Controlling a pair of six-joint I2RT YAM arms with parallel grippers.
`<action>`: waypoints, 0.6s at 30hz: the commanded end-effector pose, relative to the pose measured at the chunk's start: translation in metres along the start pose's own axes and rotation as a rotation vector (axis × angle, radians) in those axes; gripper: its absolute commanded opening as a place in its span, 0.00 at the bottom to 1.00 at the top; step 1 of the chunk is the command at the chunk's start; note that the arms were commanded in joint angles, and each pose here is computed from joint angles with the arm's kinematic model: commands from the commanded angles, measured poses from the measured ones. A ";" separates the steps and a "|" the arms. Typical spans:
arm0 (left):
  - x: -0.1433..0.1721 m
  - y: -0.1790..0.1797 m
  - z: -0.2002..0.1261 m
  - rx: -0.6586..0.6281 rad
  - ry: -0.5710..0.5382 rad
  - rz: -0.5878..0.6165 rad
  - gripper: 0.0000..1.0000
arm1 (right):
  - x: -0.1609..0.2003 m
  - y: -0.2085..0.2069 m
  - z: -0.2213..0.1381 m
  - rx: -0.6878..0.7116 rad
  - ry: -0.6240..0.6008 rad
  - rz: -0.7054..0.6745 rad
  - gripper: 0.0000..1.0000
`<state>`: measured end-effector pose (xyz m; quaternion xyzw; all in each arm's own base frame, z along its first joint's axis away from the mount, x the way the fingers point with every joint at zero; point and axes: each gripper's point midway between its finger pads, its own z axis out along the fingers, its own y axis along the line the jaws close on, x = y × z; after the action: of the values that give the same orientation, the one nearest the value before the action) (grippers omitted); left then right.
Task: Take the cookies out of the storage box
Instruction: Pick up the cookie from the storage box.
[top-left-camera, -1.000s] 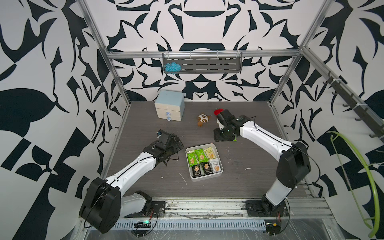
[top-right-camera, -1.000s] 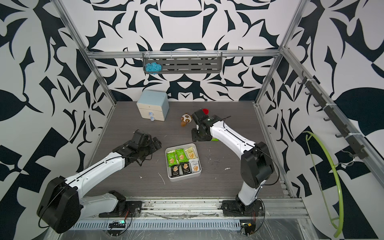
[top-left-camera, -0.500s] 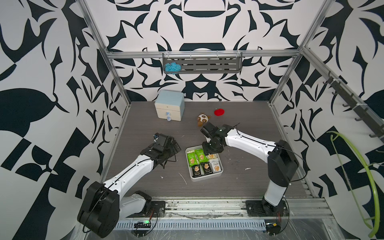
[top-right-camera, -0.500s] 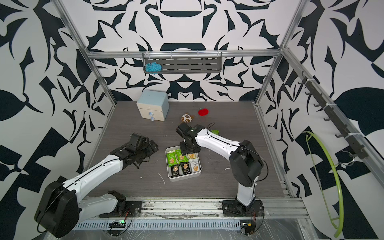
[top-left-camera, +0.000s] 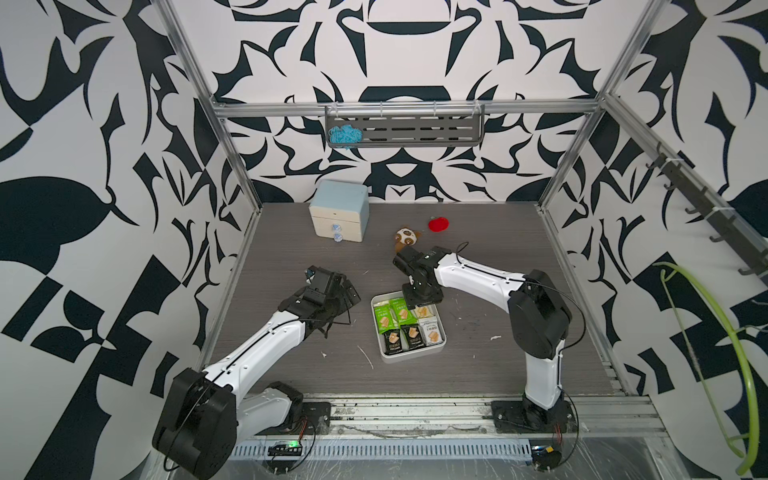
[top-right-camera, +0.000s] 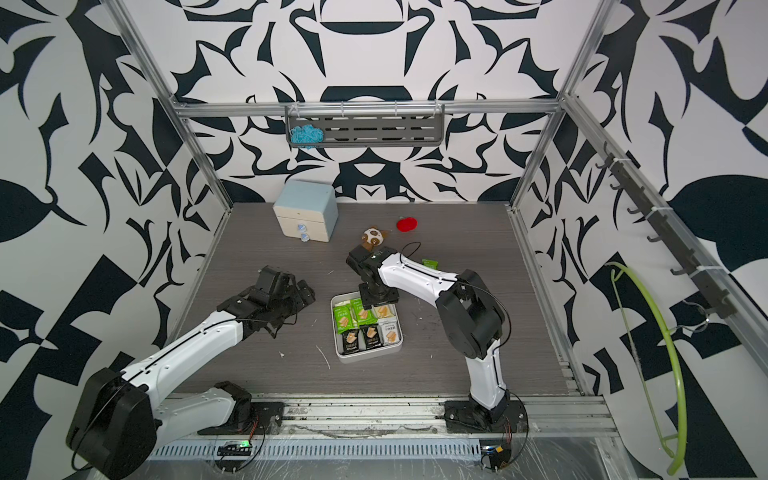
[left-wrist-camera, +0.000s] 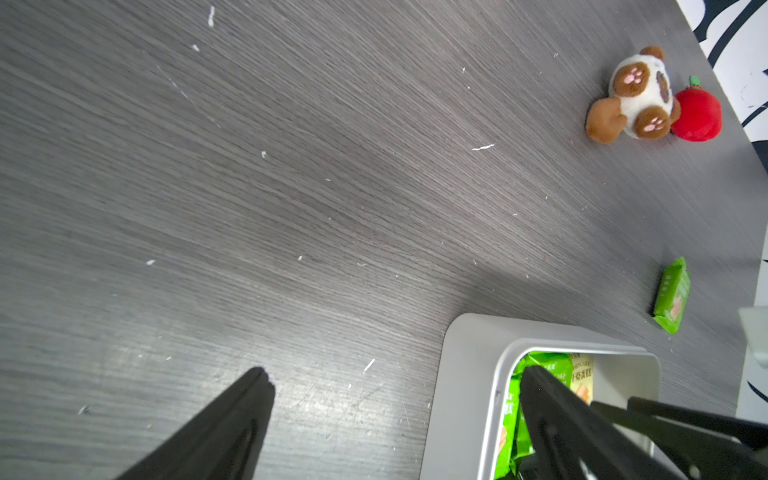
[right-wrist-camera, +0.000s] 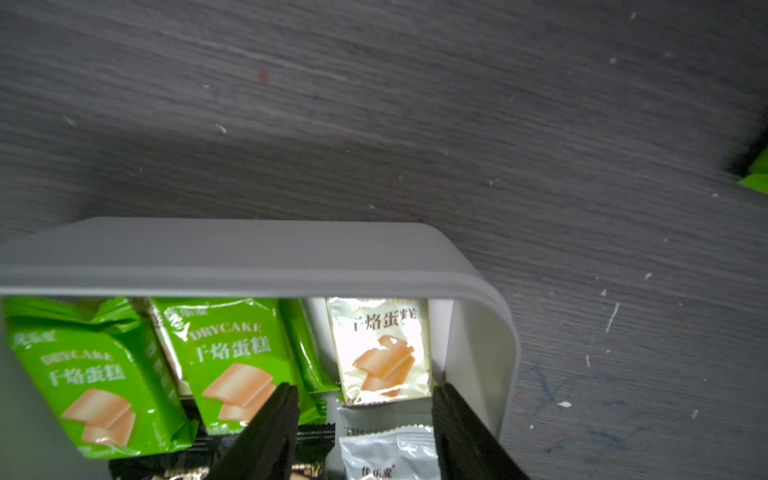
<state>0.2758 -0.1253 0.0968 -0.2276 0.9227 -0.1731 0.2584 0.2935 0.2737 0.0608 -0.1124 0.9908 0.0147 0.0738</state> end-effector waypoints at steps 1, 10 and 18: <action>0.000 0.000 -0.002 -0.004 0.009 0.009 0.99 | -0.005 -0.005 -0.008 0.032 -0.012 -0.010 0.58; -0.001 -0.001 -0.002 -0.006 0.010 0.019 0.99 | -0.003 -0.009 0.004 0.044 0.013 0.003 0.61; -0.004 -0.006 -0.003 0.001 0.011 0.026 0.99 | -0.005 -0.014 0.015 0.039 0.022 0.027 0.61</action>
<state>0.2764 -0.1263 0.0956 -0.2222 0.9261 -0.1696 0.2535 0.2983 0.2670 0.0445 -0.1048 0.9927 0.0006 0.0589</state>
